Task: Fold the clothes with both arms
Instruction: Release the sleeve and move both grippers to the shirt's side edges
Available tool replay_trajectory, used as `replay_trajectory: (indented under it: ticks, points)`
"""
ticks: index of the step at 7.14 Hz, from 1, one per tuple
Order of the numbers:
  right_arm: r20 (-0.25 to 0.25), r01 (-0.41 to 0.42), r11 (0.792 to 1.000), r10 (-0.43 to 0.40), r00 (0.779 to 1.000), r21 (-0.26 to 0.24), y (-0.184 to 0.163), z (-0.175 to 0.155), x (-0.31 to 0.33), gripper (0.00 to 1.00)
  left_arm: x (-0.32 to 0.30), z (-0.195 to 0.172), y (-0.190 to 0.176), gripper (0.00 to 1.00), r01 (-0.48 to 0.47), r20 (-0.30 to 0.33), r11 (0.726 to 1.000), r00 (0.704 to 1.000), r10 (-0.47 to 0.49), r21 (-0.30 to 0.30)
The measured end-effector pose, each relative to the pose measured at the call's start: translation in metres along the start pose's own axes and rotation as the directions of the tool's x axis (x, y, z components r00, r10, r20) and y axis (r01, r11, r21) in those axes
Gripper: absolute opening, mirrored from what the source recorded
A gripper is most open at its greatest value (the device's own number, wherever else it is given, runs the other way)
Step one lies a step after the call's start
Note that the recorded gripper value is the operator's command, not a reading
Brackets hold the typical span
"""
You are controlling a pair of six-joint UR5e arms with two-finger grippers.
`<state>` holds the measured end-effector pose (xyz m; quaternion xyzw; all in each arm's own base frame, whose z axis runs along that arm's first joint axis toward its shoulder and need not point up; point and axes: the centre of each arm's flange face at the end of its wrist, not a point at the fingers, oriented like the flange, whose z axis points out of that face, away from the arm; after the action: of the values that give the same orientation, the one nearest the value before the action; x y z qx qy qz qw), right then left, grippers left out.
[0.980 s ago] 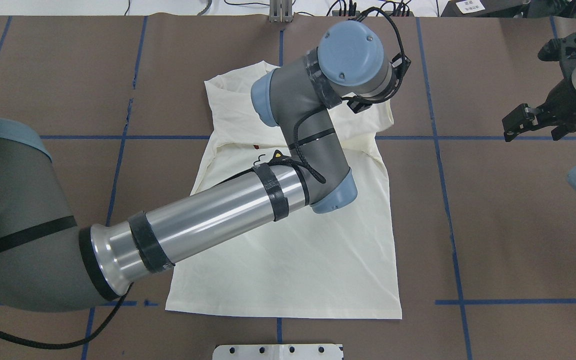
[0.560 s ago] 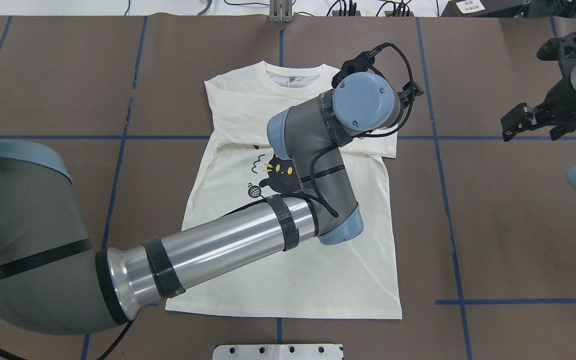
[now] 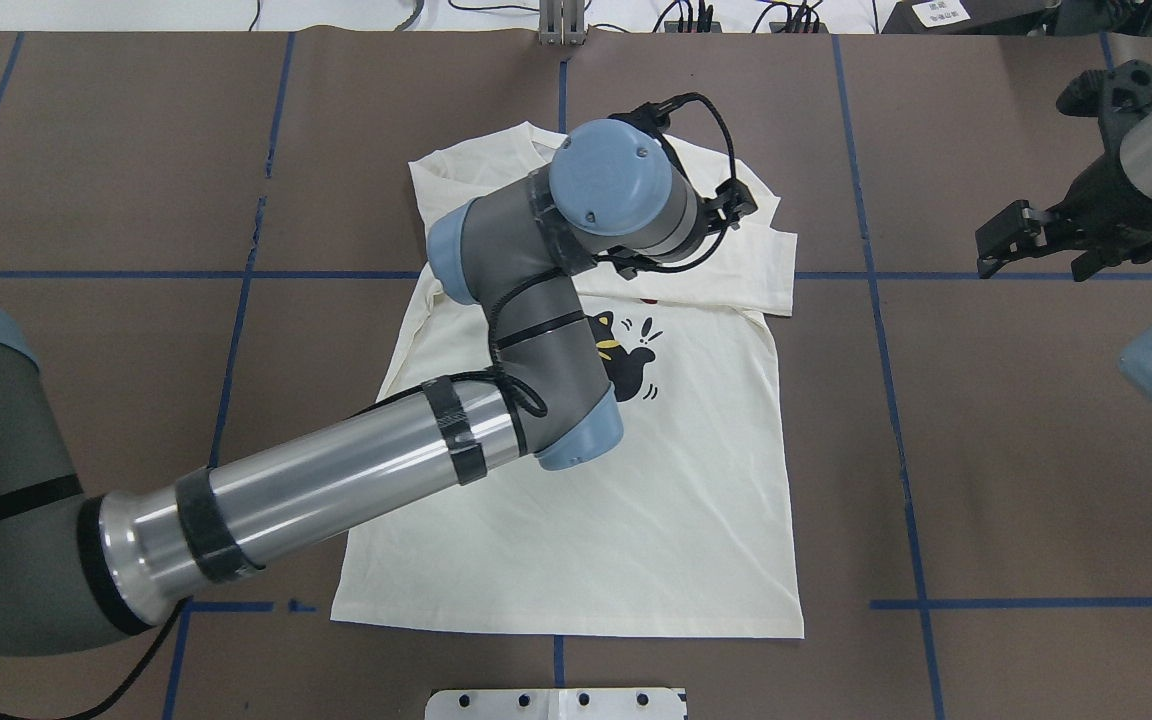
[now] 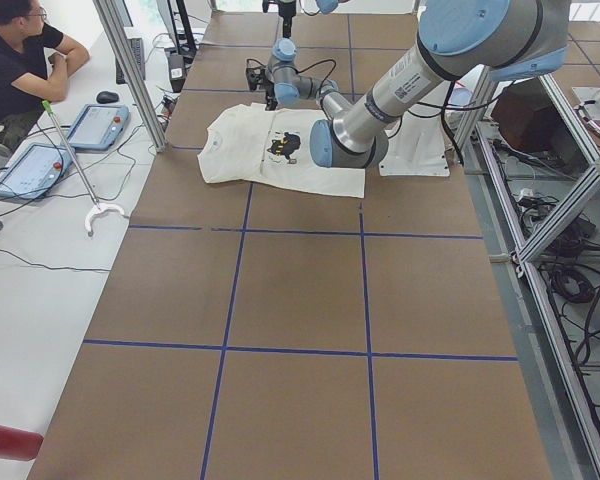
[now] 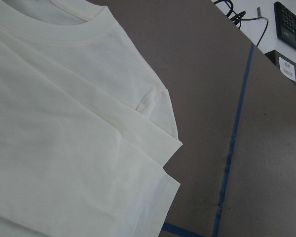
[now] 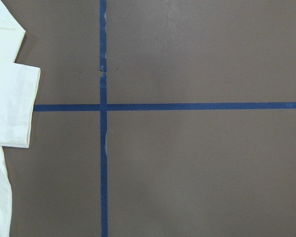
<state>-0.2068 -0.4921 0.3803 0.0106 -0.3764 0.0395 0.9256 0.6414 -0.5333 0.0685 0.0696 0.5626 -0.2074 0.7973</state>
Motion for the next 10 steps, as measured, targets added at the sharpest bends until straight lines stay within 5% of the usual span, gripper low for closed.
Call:
replay_trajectory:
  ticks: [2, 5, 8, 10]
  points:
    - [0.073, -0.068, 0.998, 0.067, 0.995, 0.002, 0.027, 0.019, -0.047, 1.0, -0.07, -0.053, -0.015, 1.0, -0.155, 0.108, 0.988, 0.982, 0.155, -0.001]
    - [0.084, -0.175, 0.984, 0.175, 0.981, -0.007, 0.126, 0.064, -0.14, 1.0, -0.2, -0.148, -0.012, 1.0, -0.348, 0.178, 0.937, 0.92, 0.349, -0.038]
    - [0.059, -0.191, 0.982, 0.191, 0.98, 0.004, 0.261, 0.132, -0.182, 1.0, -0.242, -0.191, -0.005, 1.0, -0.368, 0.173, 0.929, 0.913, 0.368, -0.038]
    - [0.035, -0.177, 0.984, 0.176, 0.984, 0.001, 0.31, 0.157, -0.173, 0.99, -0.242, -0.195, -0.003, 1.0, -0.364, 0.167, 0.931, 0.916, 0.365, -0.037]
